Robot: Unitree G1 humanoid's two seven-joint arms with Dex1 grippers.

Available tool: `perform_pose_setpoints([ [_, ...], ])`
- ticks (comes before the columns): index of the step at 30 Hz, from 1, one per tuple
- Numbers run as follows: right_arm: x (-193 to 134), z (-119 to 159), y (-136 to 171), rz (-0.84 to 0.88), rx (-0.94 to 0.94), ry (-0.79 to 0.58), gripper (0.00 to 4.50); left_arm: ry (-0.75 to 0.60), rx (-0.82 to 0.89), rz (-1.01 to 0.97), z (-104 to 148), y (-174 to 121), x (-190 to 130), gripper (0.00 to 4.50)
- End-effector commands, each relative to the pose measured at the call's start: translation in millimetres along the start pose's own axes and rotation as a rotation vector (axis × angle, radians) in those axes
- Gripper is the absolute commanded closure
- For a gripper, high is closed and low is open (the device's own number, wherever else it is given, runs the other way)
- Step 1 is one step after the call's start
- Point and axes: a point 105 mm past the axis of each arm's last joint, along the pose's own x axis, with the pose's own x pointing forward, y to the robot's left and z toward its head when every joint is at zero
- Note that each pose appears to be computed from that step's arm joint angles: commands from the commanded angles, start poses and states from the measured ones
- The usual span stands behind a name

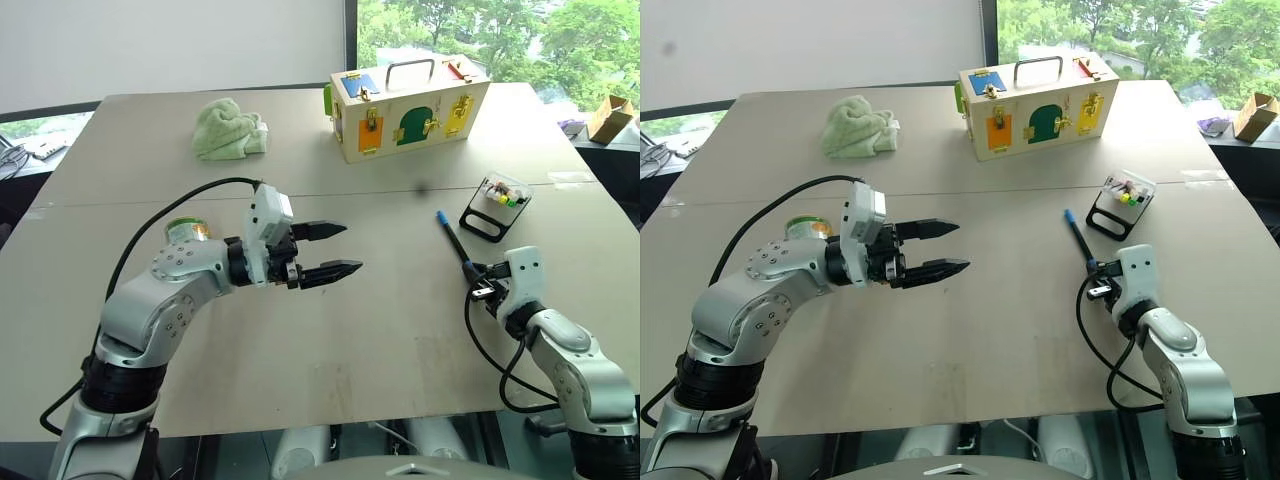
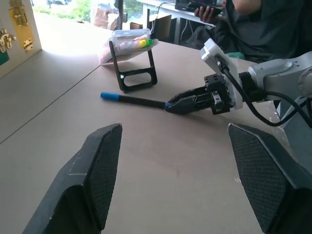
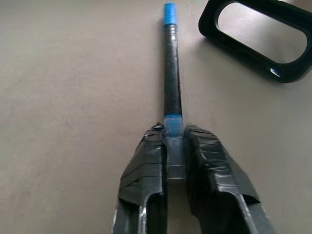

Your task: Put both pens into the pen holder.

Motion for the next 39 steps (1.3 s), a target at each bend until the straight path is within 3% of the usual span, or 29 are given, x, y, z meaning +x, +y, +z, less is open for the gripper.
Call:
perform_pose_setpoints([
  [1, -3, 3, 12, 0.052, -0.066, -0.008, 4.49, -0.096, -0.011, 0.016, 17, -3, -1, 0.86],
  [4, -3, 17, 23, 0.099, -0.073, -0.09, 4.49, -0.264, -0.189, 0.111, 20, 11, 0, 0.86],
  [6, -7, 40, 44, 0.193, -0.066, -0.214, 4.49, -0.368, -0.38, 0.18, 15, 23, 0, 0.86],
  [9, -23, 63, 79, 0.371, -0.108, -0.345, 4.49, -0.449, -0.579, 0.253, 5, 36, 3, 0.86],
  [12, -30, 73, 88, 0.404, -0.108, -0.401, 4.49, -0.544, -0.72, 0.242, 8, 38, 6, 0.86],
  [17, -40, 82, 104, 0.512, -0.11, -0.44, 4.49, -0.584, -0.796, 0.188, 12, 28, 13, 0.86],
  [23, -43, 79, 107, 0.576, -0.125, -0.416, 4.49, -0.593, -0.771, 0.114, 25, 21, 19, 0.86],
  [26, -45, 81, 107, 0.602, -0.146, -0.423, 4.48, -0.594, -0.773, 0.119, 25, 24, 20, 1.79],
  [32, -44, 81, 103, 0.597, -0.161, -0.418, 4.48, -0.58, -0.75, 0.084, 25, 21, 22, 4.48],
  [36, -44, 82, 103, 0.593, -0.163, -0.418, 4.48, -0.585, -0.754, 0.085, 23, 23, 20, 4.48],
  [38, -42, 81, 101, 0.582, -0.139, -0.404, 3.44, -0.596, -0.736, 0.095, 25, 23, 19, 4.5],
  [39, -41, 81, 100, 0.576, -0.12, -0.398, 3.15, -0.599, -0.722, 0.092, 27, 23, 20, 4.5],
])
